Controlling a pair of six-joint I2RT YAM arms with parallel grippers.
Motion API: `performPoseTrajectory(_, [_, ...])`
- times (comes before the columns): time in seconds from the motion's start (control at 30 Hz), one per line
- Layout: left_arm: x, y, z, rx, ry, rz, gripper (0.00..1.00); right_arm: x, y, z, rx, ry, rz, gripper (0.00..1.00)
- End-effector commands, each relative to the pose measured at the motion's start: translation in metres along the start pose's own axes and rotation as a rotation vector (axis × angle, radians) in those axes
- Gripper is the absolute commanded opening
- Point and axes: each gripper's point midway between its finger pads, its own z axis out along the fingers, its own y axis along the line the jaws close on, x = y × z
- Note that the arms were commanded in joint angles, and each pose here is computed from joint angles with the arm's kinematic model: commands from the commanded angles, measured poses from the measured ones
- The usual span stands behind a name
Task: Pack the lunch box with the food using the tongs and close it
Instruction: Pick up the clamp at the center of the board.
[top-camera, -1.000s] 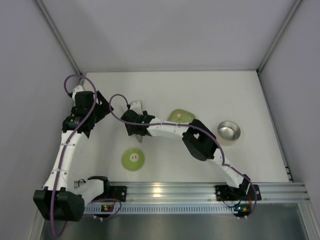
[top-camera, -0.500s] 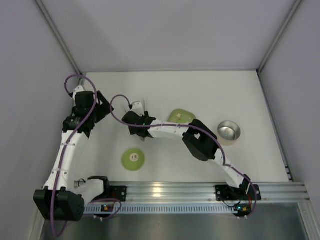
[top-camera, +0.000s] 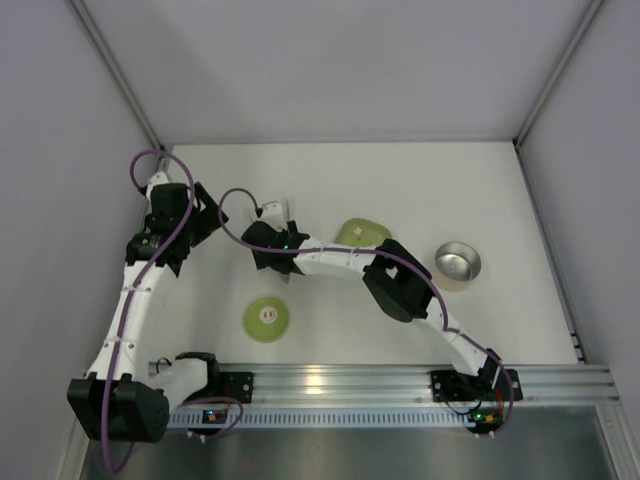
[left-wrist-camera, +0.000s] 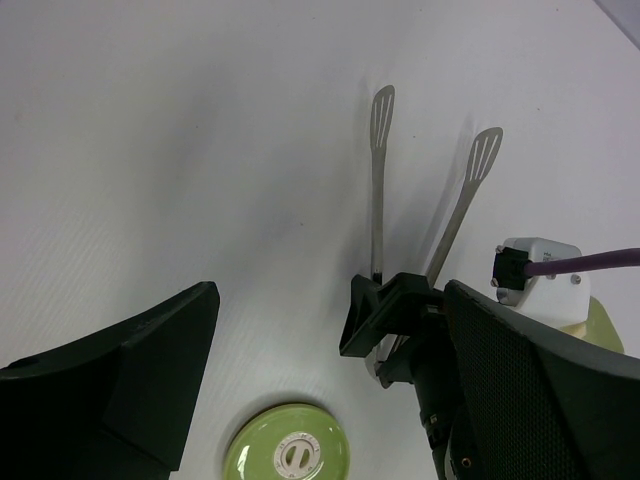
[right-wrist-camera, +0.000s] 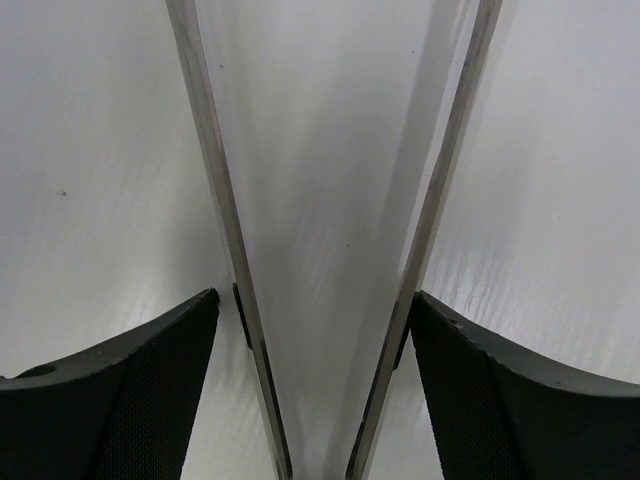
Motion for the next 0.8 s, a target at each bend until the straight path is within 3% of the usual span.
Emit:
performPoseTrajectory(0.0, [-0.011, -0.007, -0.004, 0.040, -0.049, -0.008, 0.99, 0.018, -0.003, 0.012, 0.016, 0.052, -0.035, 0.76])
performPoseTrajectory(0.23, [-0.010, -0.006, -0.003, 0.038, -0.047, -0.006, 0.99, 0.017, -0.013, 0.019, 0.030, 0.058, -0.031, 0.70])
performPoseTrajectory(0.47, [-0.010, -0.006, -0.003, 0.041, -0.048, -0.005, 0.99, 0.027, -0.022, 0.020, 0.049, 0.067, -0.037, 0.48])
performPoseTrajectory(0.77, [-0.007, -0.004, -0.003, 0.039, -0.042, -0.002, 0.99, -0.007, -0.036, -0.023, 0.054, 0.005, -0.018, 0.45])
